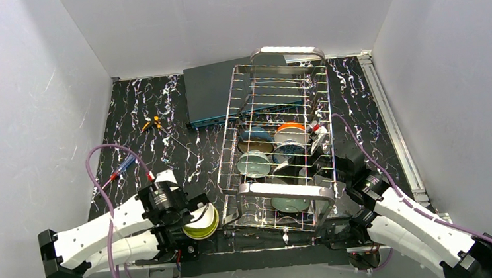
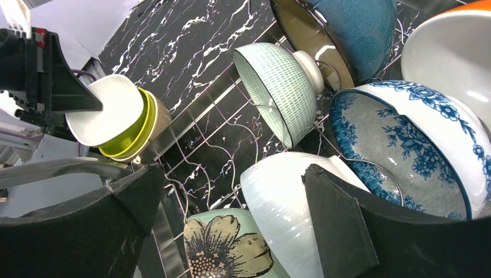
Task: Load the bowls into the dish rack
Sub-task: Pick up the bowl from the center of the board.
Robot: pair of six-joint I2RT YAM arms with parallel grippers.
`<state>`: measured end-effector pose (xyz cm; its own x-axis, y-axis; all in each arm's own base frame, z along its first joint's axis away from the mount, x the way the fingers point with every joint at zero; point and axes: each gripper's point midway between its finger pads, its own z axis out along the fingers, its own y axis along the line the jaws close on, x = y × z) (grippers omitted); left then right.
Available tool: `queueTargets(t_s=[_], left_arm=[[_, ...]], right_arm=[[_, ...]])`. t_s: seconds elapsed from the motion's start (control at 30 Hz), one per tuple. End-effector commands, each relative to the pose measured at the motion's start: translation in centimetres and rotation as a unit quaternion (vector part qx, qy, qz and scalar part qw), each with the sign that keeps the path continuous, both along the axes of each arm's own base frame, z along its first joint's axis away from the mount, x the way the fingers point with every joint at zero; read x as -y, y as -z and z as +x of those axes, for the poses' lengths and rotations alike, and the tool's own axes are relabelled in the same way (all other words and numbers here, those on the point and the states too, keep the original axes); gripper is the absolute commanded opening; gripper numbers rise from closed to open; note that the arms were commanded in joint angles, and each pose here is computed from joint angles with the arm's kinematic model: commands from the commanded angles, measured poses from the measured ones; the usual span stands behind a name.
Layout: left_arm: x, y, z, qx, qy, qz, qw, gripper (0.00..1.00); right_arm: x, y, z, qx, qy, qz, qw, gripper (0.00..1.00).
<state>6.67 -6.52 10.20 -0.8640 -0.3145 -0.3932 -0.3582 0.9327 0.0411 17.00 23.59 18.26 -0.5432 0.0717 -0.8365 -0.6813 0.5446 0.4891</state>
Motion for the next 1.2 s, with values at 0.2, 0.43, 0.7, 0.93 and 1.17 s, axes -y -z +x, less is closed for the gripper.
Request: queueTargets(t_s=[0.2, 0.43, 0.7, 0.93, 1.17], left_arm=[[-2.0, -6.4, 2.2, 0.05, 0.062, 0.078, 0.994, 0.0], [-3.0, -13.8, 6.7, 0.169, 0.101, 0.145, 0.97, 0.0], [-3.5, -22.0, 11.3, 0.33, 0.075, 0.193, 0.921, 0.0], [-1.8, -25.8, 15.0, 0.382, 0.066, 0.215, 0.897, 0.0], [2.2, -32.0, 19.5, 0.479, 0.117, 0.202, 0.846, 0.0]], right_arm=[[0.4, -8.3, 1.9, 0.13, 0.032, 0.069, 0.989, 0.99], [2.5, -10.1, 3.0, 0.147, 0.098, 0.063, 0.982, 0.99], [7.2, -11.8, 4.7, 0.143, 0.225, 0.012, 0.964, 0.99], [7.4, -11.4, 4.5, 0.136, 0.223, -0.002, 0.965, 0.99], [6.9, -10.0, 4.3, 0.12, 0.211, -0.006, 0.97, 0.99]])
